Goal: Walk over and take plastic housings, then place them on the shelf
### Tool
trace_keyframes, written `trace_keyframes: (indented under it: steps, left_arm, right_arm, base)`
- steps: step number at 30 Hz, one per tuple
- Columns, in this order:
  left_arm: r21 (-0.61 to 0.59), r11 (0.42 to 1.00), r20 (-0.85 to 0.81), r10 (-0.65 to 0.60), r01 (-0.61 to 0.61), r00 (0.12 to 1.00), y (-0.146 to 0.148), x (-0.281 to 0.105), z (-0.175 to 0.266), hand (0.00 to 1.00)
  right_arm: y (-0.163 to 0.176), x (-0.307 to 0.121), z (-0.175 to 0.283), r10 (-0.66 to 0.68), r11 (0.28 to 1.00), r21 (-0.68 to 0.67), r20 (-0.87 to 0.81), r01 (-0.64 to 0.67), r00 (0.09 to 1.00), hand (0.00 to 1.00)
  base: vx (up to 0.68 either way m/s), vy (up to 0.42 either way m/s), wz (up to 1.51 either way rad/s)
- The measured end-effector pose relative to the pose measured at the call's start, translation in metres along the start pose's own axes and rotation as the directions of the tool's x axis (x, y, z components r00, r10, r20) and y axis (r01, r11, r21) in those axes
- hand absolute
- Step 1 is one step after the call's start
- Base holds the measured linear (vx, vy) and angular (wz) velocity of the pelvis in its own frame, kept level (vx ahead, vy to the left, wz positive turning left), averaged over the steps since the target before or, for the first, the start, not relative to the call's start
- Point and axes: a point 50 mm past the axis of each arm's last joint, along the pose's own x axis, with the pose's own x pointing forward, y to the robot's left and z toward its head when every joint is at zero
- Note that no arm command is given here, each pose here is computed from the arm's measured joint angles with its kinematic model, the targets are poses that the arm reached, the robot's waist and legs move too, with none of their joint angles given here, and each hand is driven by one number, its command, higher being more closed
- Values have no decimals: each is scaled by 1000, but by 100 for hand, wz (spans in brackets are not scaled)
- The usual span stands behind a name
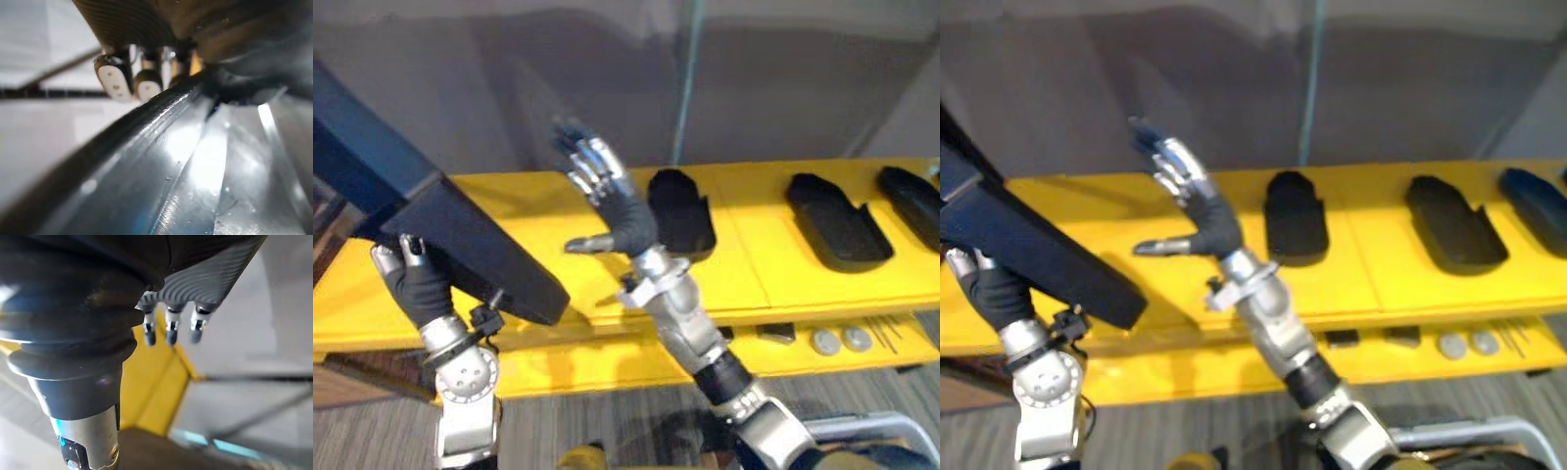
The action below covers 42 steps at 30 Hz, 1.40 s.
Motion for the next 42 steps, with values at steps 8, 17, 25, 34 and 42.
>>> trace_keyframes:
  steps: [8,17,25,34,42]
  left_arm:
    - [39,998,-34,-38,40,999,7,-3,-3,100]
    - [62,997,-191,-35,48,981,-4,-17,-28,100]
    - [-1,990,-183,-137,140,974,-18,-21,-24,100]
    - [-16,954,-132,-300,300,945,-40,-6,-17,100]
    - [-35,945,-133,-326,325,936,-48,-8,-16,100]
  right_arm:
    - [-11,-12,-10,-21,999,-25,-77,19,997,0]
    - [-14,-22,-15,22,998,57,-106,-16,994,0]
    - [-27,-42,-21,26,1000,3,-174,-26,984,0]
    - [-22,-42,-2,33,999,-18,-56,-34,998,0]
    - [-45,-51,17,-5,994,-113,-30,2,1000,0]
  base:
    - [2,21,-21]
    - [-12,-12,4]
    - [50,73,81]
    - [38,59,14]
    - [122,-126,-17]
